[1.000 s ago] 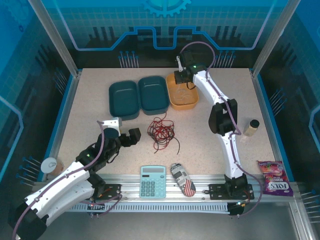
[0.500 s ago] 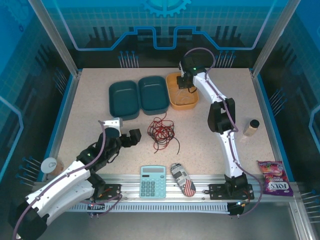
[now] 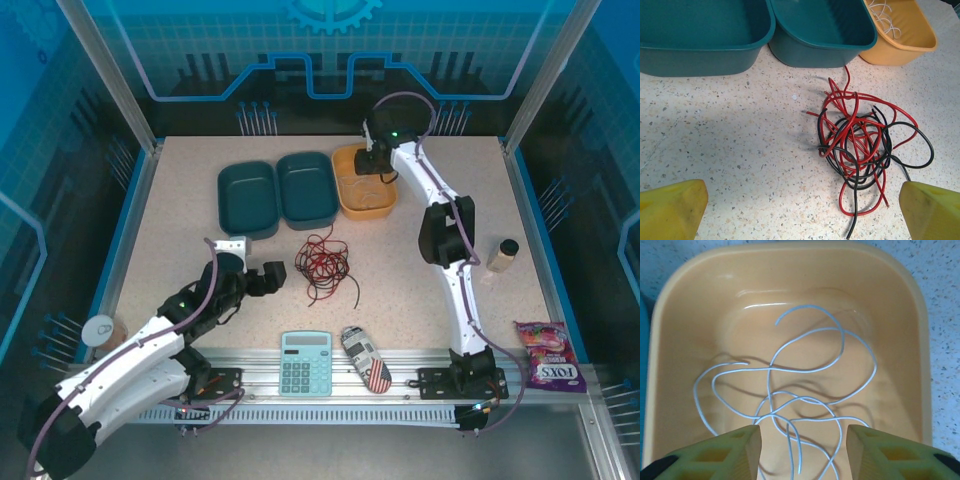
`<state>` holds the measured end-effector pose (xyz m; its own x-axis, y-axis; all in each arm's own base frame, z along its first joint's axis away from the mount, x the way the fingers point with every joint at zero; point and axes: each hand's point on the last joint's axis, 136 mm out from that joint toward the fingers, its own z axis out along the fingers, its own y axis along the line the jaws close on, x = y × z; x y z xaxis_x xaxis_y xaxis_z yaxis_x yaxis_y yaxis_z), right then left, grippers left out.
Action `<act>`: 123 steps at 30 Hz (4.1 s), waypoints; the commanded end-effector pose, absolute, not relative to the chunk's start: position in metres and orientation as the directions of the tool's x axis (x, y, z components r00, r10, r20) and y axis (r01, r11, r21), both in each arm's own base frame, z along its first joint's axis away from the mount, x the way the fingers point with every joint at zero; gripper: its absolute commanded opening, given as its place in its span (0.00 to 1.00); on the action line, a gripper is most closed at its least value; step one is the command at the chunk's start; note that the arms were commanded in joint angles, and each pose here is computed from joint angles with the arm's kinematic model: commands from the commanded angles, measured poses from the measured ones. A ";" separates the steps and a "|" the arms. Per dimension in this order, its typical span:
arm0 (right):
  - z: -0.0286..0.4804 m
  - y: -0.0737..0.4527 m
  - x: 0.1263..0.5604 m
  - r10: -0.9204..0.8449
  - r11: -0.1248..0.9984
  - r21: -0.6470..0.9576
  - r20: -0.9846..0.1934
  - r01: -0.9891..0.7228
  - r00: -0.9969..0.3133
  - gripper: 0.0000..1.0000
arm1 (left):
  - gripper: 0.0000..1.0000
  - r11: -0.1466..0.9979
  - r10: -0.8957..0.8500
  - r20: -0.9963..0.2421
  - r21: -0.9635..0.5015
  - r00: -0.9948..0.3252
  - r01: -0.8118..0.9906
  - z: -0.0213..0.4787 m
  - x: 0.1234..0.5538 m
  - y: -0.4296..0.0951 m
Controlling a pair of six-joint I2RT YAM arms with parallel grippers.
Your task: Untangle the cables
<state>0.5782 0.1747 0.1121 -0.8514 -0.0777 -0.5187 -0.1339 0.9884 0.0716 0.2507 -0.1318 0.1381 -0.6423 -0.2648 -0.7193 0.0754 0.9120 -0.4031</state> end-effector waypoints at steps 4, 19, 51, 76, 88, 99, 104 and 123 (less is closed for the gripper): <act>0.197 0.178 0.559 -0.072 0.986 0.075 -0.604 -0.146 -0.793 0.51 | 0.99 0.902 -0.266 -0.719 -0.420 -0.642 0.097 0.152 0.254 -0.137; 0.225 0.202 0.420 -0.141 0.988 -0.053 -0.670 -0.143 -0.729 1.00 | 0.99 0.891 -0.185 -0.635 -0.430 -0.750 0.145 0.147 0.266 -0.169; 0.114 0.175 0.295 0.052 0.998 0.006 -0.531 0.057 -0.846 1.00 | 0.70 0.925 -0.168 -0.464 -0.378 -0.870 0.022 0.096 0.307 -0.198; 0.139 0.255 0.284 -0.086 0.966 0.157 -0.555 -0.206 -0.827 0.97 | 0.13 0.891 -0.182 -0.514 -0.447 -0.838 0.081 0.108 0.315 -0.211; 0.136 0.289 0.322 -0.169 0.917 0.223 -0.535 -0.331 -0.828 0.66 | 0.13 0.876 -0.192 -0.524 -0.473 -0.830 0.096 0.120 0.298 -0.204; 0.110 0.292 0.331 -0.298 0.905 0.144 -0.460 -0.401 -0.836 0.59 | 0.48 0.920 -0.155 -0.547 -0.384 -0.823 0.082 0.107 0.307 -0.191; 0.099 0.292 0.330 -0.321 0.903 0.130 -0.432 -0.410 -0.843 0.58 | 0.42 0.929 -0.120 -0.525 -0.359 -0.843 0.092 0.093 0.315 -0.197; 0.112 0.252 0.345 -0.254 0.954 0.027 -0.462 -0.299 -0.850 0.06 | 0.00 0.968 -0.152 -0.599 -0.249 -0.787 0.003 0.117 0.312 -0.152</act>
<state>0.3432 0.2753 0.0864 -0.8563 -0.3019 -0.4191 -0.3597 0.9308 0.0645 0.3182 -0.1774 0.1147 -0.7996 -0.1492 -0.5817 0.0543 0.9467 -0.3174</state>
